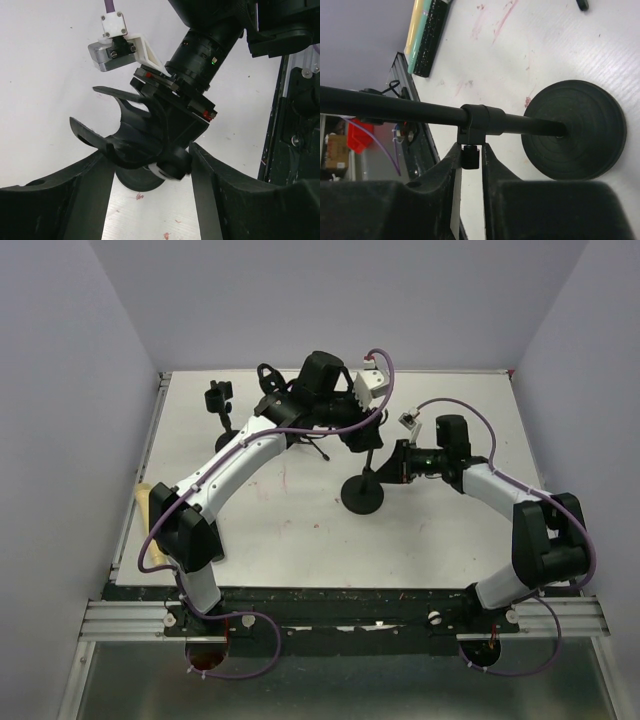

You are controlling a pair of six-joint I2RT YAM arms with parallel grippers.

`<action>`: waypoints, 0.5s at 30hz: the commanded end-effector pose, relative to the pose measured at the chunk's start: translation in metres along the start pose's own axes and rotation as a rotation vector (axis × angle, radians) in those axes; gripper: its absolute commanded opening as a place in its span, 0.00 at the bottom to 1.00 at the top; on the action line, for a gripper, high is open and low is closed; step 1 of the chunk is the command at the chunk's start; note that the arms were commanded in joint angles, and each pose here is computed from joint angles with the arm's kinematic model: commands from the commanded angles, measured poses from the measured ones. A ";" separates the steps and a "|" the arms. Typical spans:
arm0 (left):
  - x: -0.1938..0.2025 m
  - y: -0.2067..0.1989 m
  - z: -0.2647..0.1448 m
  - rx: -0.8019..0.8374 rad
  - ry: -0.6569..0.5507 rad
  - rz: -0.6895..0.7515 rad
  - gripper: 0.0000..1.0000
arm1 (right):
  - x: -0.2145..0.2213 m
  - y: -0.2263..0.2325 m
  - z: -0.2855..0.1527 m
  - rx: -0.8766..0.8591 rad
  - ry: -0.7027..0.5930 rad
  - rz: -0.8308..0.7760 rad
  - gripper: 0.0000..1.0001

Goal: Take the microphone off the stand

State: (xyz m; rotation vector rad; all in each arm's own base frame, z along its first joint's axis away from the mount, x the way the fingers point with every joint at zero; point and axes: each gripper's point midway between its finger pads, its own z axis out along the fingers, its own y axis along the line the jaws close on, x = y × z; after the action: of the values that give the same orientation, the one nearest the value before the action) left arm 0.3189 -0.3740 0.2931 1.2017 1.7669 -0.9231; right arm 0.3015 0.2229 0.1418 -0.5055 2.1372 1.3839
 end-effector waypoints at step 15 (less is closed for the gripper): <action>-0.009 0.004 -0.002 -0.055 -0.016 0.009 0.20 | -0.015 -0.013 0.022 0.252 0.091 -0.958 0.01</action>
State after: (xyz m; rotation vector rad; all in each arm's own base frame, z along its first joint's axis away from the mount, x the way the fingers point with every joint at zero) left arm 0.3235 -0.3731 0.2916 1.1766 1.7861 -0.8858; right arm 0.3168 0.2331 0.1422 -0.9366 1.9277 0.9142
